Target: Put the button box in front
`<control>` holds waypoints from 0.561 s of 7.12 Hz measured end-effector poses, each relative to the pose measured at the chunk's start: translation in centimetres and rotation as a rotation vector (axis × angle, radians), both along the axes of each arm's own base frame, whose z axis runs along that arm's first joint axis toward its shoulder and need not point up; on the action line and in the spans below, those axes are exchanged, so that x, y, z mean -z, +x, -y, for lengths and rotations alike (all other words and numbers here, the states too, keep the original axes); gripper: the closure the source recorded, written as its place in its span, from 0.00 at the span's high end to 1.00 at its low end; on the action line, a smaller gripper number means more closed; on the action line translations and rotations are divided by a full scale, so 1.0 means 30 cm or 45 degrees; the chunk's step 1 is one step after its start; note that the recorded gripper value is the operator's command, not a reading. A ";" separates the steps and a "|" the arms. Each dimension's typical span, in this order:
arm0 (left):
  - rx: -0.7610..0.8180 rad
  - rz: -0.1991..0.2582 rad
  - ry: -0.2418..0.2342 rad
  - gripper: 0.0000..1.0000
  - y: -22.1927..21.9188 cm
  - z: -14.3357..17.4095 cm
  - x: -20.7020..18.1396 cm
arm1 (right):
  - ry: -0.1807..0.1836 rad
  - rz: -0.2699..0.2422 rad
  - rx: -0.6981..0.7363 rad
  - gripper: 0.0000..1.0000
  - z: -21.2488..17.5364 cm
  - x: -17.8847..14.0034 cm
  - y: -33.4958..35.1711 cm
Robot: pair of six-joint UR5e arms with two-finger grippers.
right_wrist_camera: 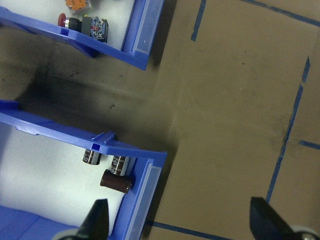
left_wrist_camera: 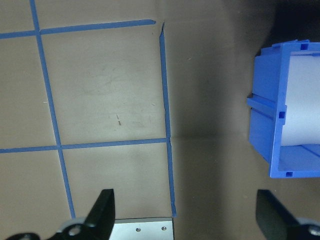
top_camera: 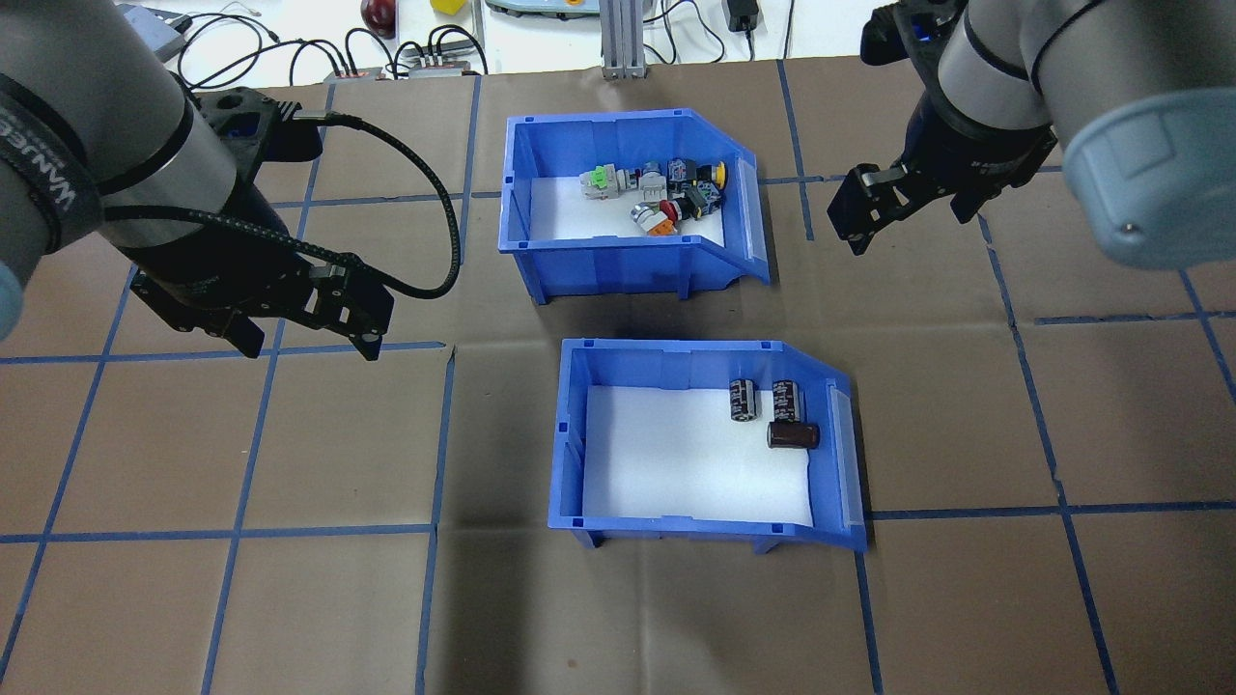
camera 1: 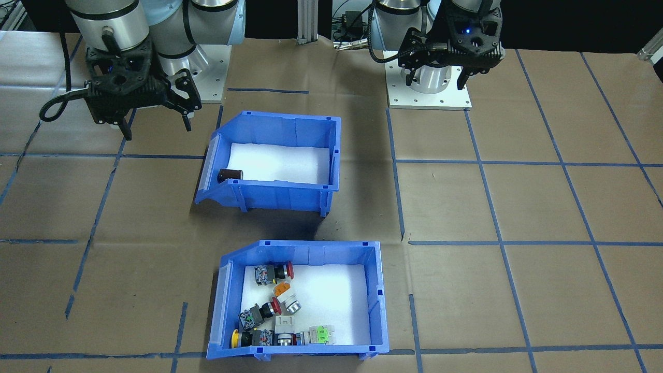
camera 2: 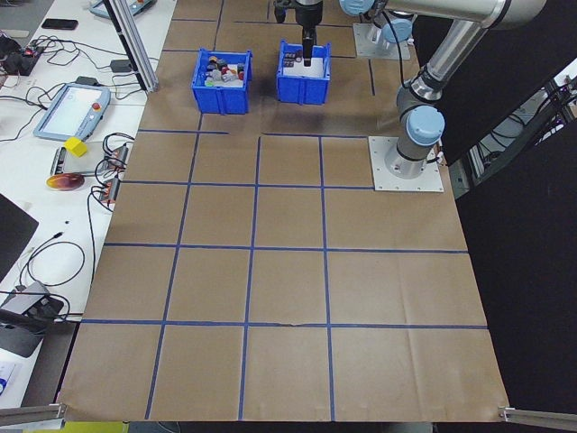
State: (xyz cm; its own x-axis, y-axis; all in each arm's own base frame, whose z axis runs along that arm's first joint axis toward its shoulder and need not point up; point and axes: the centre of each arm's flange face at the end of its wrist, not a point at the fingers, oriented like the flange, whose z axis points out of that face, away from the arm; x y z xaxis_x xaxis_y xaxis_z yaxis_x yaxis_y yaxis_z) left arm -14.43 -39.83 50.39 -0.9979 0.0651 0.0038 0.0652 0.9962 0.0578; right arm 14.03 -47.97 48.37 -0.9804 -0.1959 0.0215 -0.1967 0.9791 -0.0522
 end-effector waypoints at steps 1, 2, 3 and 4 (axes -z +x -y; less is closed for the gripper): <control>0.000 0.000 0.000 0.99 0.000 0.000 0.000 | 0.044 0.014 0.101 1.00 0.024 -0.001 -0.015; 0.000 0.000 -0.001 0.99 0.000 0.000 -0.002 | 0.074 0.015 0.175 1.00 0.039 0.015 -0.022; -0.001 -0.001 -0.001 0.99 0.000 0.000 -0.002 | 0.096 0.014 0.227 1.00 0.048 0.035 -0.026; -0.001 -0.001 -0.001 0.99 0.000 0.000 -0.001 | 0.104 0.013 0.259 1.00 0.050 0.041 -0.028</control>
State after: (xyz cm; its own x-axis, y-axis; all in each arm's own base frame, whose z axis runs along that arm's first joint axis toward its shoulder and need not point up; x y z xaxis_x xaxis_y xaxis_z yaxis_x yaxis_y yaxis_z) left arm -14.44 -39.83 50.43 -0.9979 0.0643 0.0048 0.0645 0.9963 0.0570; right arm 13.20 -49.45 47.14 -1.0000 0.0053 0.0040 0.0054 0.9996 0.0277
